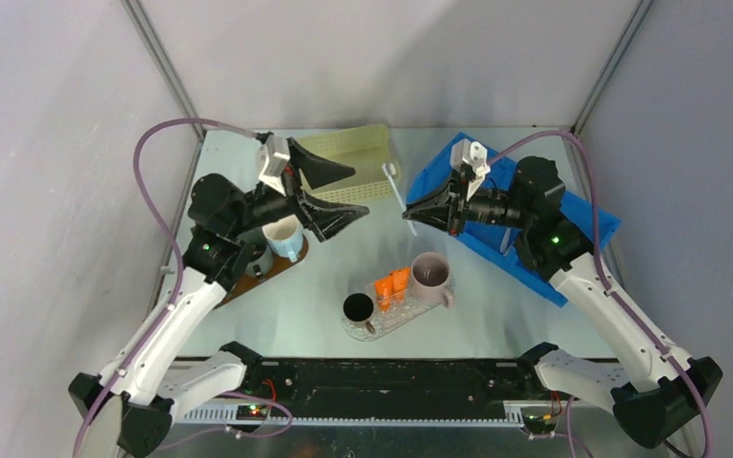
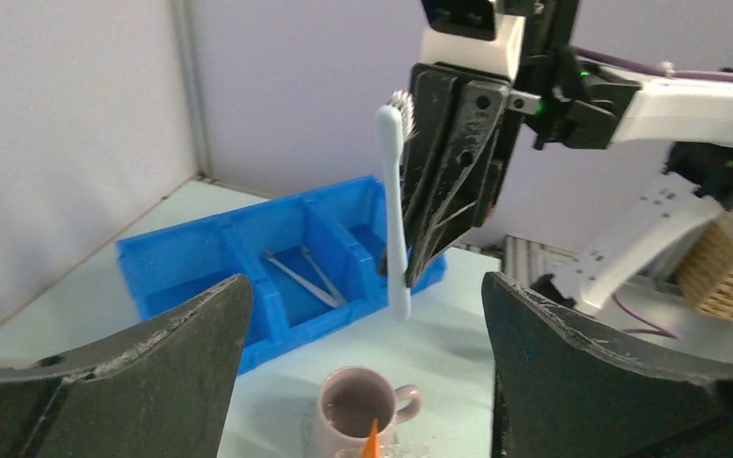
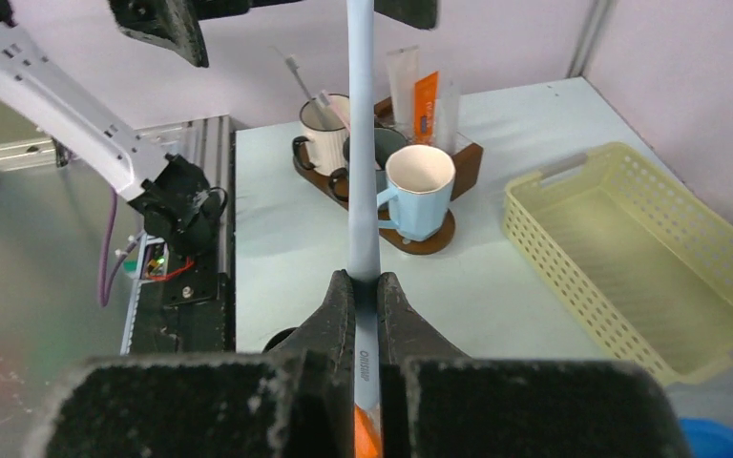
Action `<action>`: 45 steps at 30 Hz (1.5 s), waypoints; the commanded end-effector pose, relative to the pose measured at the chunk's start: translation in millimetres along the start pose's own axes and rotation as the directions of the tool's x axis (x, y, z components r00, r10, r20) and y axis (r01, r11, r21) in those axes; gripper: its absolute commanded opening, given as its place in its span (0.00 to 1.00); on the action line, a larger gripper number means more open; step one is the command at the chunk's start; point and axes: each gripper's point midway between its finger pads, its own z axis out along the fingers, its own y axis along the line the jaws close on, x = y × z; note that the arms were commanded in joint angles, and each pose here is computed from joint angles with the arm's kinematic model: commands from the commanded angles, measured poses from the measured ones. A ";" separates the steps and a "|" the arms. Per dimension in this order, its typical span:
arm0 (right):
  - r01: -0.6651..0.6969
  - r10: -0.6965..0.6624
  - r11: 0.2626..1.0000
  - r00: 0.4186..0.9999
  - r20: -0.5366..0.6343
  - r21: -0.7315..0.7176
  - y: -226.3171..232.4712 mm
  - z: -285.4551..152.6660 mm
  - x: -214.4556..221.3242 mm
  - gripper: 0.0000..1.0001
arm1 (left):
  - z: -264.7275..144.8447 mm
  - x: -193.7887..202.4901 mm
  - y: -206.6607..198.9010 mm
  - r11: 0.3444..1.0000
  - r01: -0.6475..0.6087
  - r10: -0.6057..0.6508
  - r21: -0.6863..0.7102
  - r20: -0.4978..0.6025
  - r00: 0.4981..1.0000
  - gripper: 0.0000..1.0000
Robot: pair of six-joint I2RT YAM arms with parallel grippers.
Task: Prepare toiletry sets of a toothbrush and toothpaste on the tray
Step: Pick up the toothbrush from the storage box.
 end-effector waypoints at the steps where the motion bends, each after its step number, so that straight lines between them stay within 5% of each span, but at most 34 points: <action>1: 0.100 -0.096 0.989 0.995 0.038 -0.107 18.8 6.2 -8.9 0.00 | 13.1 -21.7 -33.0 0.983 0.009 -0.013 0.181 0.022 1.000 0.95; 14: 0.119 -0.118 0.977 0.993 0.017 -0.176 36.5 13.8 1.0 0.00 | 41.0 -10.6 -52.5 0.938 0.111 -0.097 0.327 -0.058 0.994 0.69; 16: 0.117 -0.117 0.978 0.993 0.011 -0.175 36.1 14.2 3.1 0.00 | 42.5 -7.7 -53.4 0.936 0.119 -0.102 0.333 -0.069 0.992 0.57; 20: 0.120 -0.120 0.978 0.993 0.007 -0.170 35.1 14.2 4.1 0.00 | 42.3 -5.9 -53.8 0.937 0.114 -0.095 0.331 -0.073 0.993 0.05; 25: 0.128 -0.128 0.981 0.992 0.007 -0.146 30.3 14.8 3.9 0.01 | 38.9 -6.0 -51.1 0.951 0.082 -0.066 0.299 -0.064 0.996 0.00; 32: 0.153 -0.153 0.987 0.988 0.006 -0.040 13.0 13.7 -0.6 0.78 | 31.1 -2.4 -22.0 0.996 0.001 0.001 0.090 -0.019 1.000 0.00; 34: 0.155 -0.155 0.988 0.988 -0.003 0.014 3.9 12.3 -0.7 0.91 | 24.8 -3.1 -10.2 1.000 -0.027 0.027 0.000 0.005 1.000 0.00; 40: 0.155 -0.153 0.970 0.988 -0.021 0.185 -24.9 5.8 -3.6 0.99 | -13.4 -14.5 31.4 0.938 -0.069 0.114 -0.339 0.113 0.987 0.00; 45: 0.129 -0.131 0.937 0.991 -0.017 0.324 -49.0 -2.3 -8.0 0.99 | -65.5 -13.7 73.1 0.775 0.000 0.172 -0.632 0.211 0.962 0.00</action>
